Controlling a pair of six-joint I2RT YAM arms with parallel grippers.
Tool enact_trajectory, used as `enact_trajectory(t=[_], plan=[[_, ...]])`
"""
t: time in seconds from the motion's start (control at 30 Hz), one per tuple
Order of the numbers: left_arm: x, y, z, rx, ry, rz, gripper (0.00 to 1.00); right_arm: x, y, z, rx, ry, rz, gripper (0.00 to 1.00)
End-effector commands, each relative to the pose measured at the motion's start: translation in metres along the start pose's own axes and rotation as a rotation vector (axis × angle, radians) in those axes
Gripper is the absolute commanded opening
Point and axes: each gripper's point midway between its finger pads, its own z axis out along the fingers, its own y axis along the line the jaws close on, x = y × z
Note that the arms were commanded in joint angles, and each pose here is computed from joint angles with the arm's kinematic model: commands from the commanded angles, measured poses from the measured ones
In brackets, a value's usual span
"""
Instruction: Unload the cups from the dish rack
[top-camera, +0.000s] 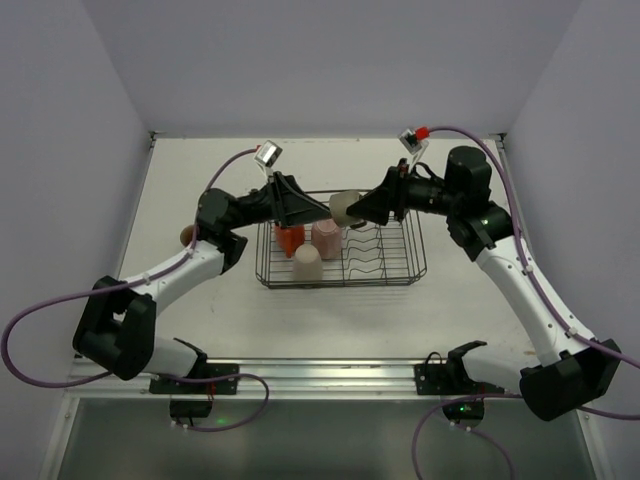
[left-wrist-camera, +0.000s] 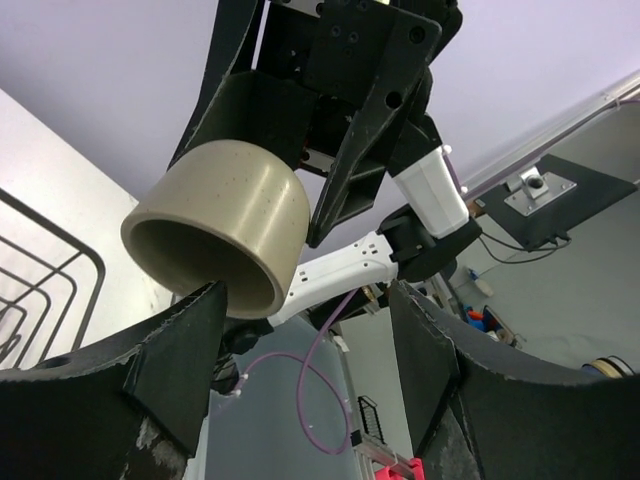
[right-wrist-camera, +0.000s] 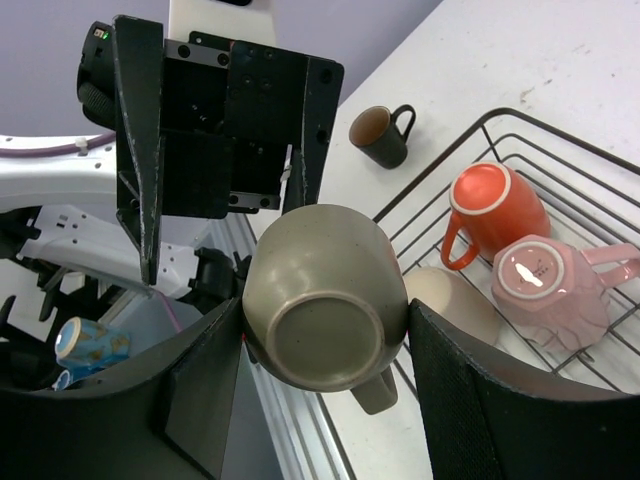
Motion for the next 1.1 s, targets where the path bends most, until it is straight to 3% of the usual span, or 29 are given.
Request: enact_trajectory(t=[0.0,0.13,0.43,0.53,0.63,0.67,0.73,0.77,0.87,0.93,1.07], plan=[[-0.014,-0.026,0.012,0.079,-0.036,0.074,0.69,-0.010,0.022,-0.002,-0.098,-0.036,-0.061,0.00],[-0.018,-0.032,0.019,0.107,-0.056,0.064,0.67,-0.008,0.023,0.000,-0.121,-0.039,-0.067,0.00],[-0.017,-0.032,0.026,0.124,-0.079,0.007,0.51,-0.006,0.020,0.003,-0.141,-0.056,-0.076,0.00],[-0.014,-0.033,0.027,0.137,-0.067,-0.010,0.35,-0.009,0.021,0.003,-0.151,-0.067,-0.088,0.00],[-0.013,-0.035,0.027,0.141,-0.061,-0.011,0.26,-0.009,0.021,0.003,-0.151,-0.068,-0.091,0.00],[-0.012,-0.036,0.027,0.142,-0.057,-0.016,0.14,-0.008,0.020,0.003,-0.150,-0.065,-0.087,0.00],[-0.011,-0.037,0.026,0.144,-0.050,-0.020,0.00,-0.009,0.021,0.003,-0.151,-0.065,-0.089,0.00],[-0.010,-0.038,0.026,0.144,-0.048,-0.020,0.00,-0.010,0.020,0.003,-0.143,-0.068,-0.087,0.00],[-0.008,-0.036,0.024,0.114,-0.038,-0.009,0.00,-0.012,0.019,0.001,-0.115,-0.070,-0.088,0.39],[-0.006,-0.023,0.024,0.045,-0.024,0.004,0.00,-0.011,0.014,0.000,-0.072,-0.058,-0.084,0.59],[-0.016,0.001,0.000,-0.127,-0.056,0.039,0.00,-0.021,0.007,-0.002,0.011,-0.062,-0.082,0.81]])
